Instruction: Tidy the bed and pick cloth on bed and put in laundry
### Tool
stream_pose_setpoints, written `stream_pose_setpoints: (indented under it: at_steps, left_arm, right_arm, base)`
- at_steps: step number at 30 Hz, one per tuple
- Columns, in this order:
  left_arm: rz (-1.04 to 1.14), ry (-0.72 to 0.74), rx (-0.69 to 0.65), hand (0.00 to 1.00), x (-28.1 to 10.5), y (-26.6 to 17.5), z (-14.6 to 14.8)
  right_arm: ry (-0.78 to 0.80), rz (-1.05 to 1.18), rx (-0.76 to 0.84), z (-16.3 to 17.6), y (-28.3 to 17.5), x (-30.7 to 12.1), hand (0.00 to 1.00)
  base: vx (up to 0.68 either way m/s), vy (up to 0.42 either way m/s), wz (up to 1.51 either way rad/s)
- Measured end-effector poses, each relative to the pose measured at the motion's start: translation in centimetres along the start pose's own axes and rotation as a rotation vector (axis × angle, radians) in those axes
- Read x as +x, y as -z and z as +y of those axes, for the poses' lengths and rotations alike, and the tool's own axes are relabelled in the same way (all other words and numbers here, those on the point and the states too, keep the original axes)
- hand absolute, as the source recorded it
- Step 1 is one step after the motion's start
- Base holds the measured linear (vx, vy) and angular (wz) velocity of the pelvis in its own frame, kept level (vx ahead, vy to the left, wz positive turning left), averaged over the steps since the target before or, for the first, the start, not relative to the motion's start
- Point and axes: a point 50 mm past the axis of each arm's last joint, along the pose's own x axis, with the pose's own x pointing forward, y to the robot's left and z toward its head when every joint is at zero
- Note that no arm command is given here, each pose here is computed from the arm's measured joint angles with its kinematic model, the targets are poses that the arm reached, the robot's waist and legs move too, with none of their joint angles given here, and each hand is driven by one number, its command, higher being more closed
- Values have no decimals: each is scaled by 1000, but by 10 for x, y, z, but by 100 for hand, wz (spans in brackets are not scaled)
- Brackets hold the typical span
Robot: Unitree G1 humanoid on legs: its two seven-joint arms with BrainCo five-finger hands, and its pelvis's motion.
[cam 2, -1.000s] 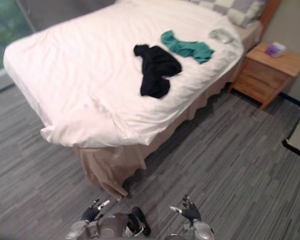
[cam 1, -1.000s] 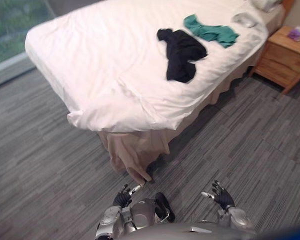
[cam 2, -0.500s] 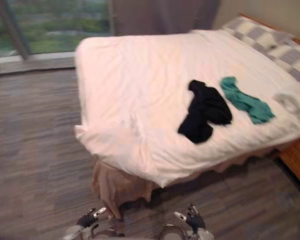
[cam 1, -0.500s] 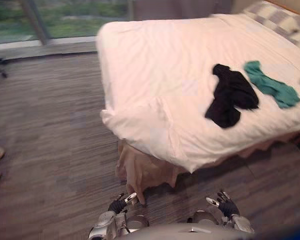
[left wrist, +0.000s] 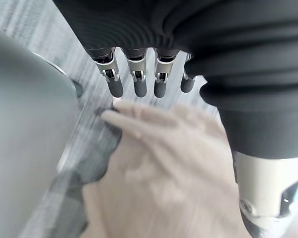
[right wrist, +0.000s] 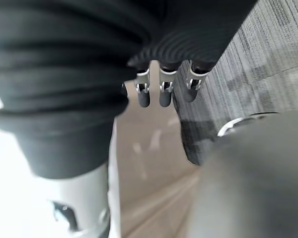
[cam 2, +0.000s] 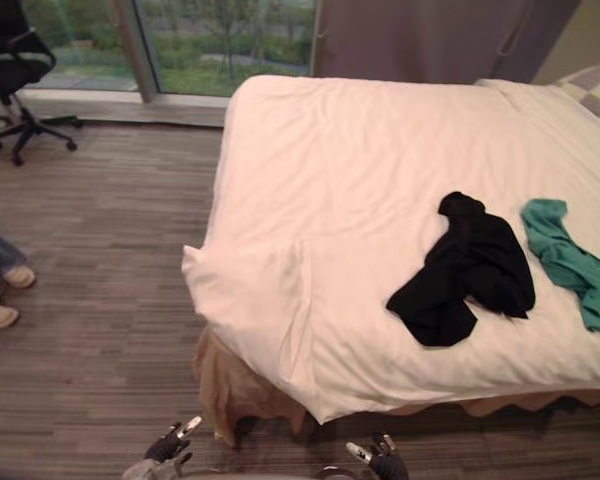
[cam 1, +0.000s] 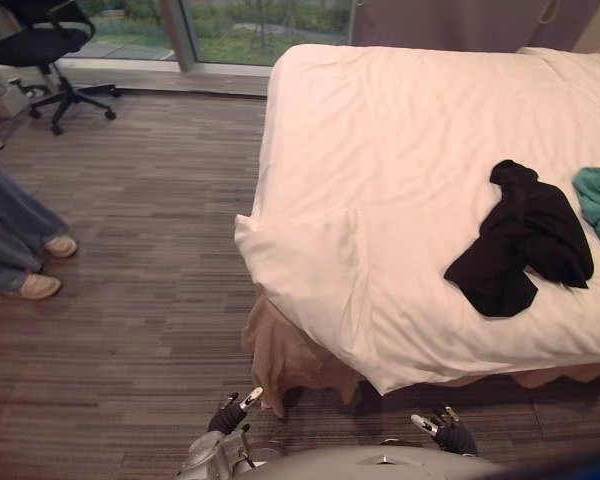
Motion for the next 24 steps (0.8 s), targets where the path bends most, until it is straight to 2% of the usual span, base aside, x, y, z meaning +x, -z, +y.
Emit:
stream_pose_setpoints:
  at_steps: [5,8,10,12,13,15,16,18,19,21,22,24]
  left_arm:
    - [27,-27,-41,0,-2,7,3]
    - [-12,-44,-147,0,-3,8,2]
    - [-47,-90,-298,0,-4,6,7]
    - [-146,-173,-530,0,-6,-6,23]
    - [-185,-196,-592,0,-7,-12,29]
    - [-355,-282,-800,0,-15,-40,61]
    - [-404,-310,-840,0,-19,-48,71]
    - [-628,-401,-944,0,-40,-90,110]
    - [-687,-416,-962,0,-46,-102,118]
    - [-940,-457,-1011,0,-81,-152,154]
    - [-988,-460,-1010,0,-88,-163,161]
    - [-1165,-409,-924,0,-116,-219,171]
  right_arm:
    - [16,13,27,-1,-2,2,0]
    - [40,17,56,-6,0,0,0]
    - [52,21,67,-9,2,-2,0]
    - [63,30,71,-12,5,-4,0]
    - [65,32,70,-13,5,-4,0]
    - [68,31,68,-16,4,-4,0]
    - [70,27,72,-17,3,-4,0]
    - [89,26,104,-22,5,-7,0]
    - [93,25,107,-22,5,-7,0]
    - [97,17,115,-24,5,-8,0]
    - [100,17,119,-24,5,-8,0]
    - [114,25,140,-27,10,-12,0]
  base:
    - [-76,69,19]
    - [-127,6,16]
    - [-119,-8,21]
    - [-91,-4,17]
    - [-69,4,15]
    - [-39,19,9]
    - [10,26,6]
    - [50,28,16]
    - [56,21,11]
    - [114,27,-5]
    - [139,30,-3]
    - [175,18,3]
